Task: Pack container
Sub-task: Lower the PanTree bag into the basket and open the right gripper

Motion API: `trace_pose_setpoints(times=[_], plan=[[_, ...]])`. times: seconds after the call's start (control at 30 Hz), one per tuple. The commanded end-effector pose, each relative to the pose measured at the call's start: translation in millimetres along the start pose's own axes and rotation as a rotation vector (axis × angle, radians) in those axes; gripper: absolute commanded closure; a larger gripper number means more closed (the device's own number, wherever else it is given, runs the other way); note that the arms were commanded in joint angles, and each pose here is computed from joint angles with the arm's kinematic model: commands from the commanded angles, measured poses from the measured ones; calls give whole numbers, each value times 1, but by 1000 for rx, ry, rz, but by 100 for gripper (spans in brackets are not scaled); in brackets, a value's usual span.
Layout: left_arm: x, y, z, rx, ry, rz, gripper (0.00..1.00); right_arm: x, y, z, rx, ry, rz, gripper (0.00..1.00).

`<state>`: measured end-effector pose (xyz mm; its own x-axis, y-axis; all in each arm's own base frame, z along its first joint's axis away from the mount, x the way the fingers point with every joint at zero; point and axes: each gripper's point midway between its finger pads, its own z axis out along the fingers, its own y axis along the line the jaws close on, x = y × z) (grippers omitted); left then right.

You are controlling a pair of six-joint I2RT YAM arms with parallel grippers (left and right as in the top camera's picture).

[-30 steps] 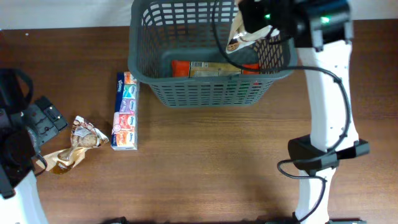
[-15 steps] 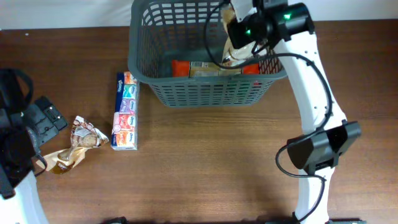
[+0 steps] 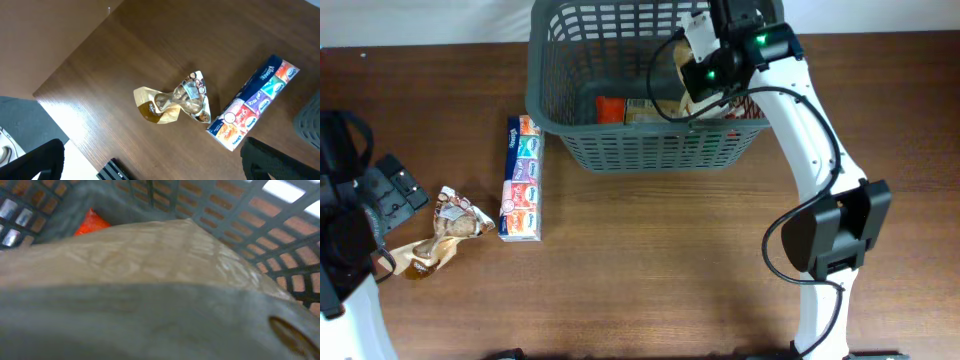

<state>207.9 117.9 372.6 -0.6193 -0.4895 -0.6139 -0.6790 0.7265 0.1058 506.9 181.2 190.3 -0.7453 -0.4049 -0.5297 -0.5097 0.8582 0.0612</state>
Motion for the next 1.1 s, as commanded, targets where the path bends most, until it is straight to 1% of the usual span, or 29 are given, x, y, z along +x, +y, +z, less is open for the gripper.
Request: trace_pose_setpoints(times=[0.0, 0.07, 0.1, 0.13, 0.17, 0.2, 0.23, 0.27, 0.3, 0.33, 0.4, 0.47, 0.53, 0.63, 0.73, 0.83, 0.93, 1.0, 1.07], plan=[[0, 3, -3, 0, -8, 6, 1, 1, 8, 3, -20, -3, -8, 96], [0, 3, -3, 0, -8, 6, 1, 5, 7, 7, -22, 7, -6, 96], [0, 3, -3, 0, -8, 6, 1, 7, 7, 8, -23, 11, -5, 93], [0, 3, -3, 0, -8, 6, 1, 8, 7, 10, -23, 15, -2, 87], [0, 3, -3, 0, -8, 6, 1, 9, 7, 10, -24, 16, 3, 78], [0, 3, -3, 0, -8, 6, 1, 8, 8, 10, -24, 16, 3, 74], [0, 3, -3, 0, -8, 6, 1, 8, 7, 10, -23, 15, 3, 64], [0, 3, -3, 0, -8, 6, 1, 8, 7, 10, -23, 13, 3, 52], [0, 3, -3, 0, -8, 6, 1, 7, 7, 10, -23, 11, 3, 36], [0, 3, -3, 0, -8, 6, 1, 7, 7, 10, -22, 10, 2, 26], [0, 3, -3, 0, -8, 6, 1, 7, 7, 10, -22, 8, 3, 18], [0, 3, -3, 0, -8, 6, 1, 4, 7, 10, -20, 0, 28, 4], [0, 3, -3, 0, -8, 6, 1, 0, 5, 8, -17, -14, 58, 1], [0, 3, -3, 0, -8, 6, 1, -11, 2, -3, -11, -51, 113, 1], [0, 3, -3, 0, -8, 6, 1, -31, -4, -31, 1, -114, 178, 1], [0, 3, -3, 0, -8, 5, 1, -49, -20, -73, 57, -189, 256, 1], [0, 3, -3, 0, -8, 6, 1, -57, -52, -129, 183, -269, 366, 1], [0, 3, -3, 0, -8, 5, 1, -52, -77, -165, 279, -313, 455, 1], [0, 3, -3, 0, -8, 6, 1, -36, -107, -204, 390, -352, 572, 1]])
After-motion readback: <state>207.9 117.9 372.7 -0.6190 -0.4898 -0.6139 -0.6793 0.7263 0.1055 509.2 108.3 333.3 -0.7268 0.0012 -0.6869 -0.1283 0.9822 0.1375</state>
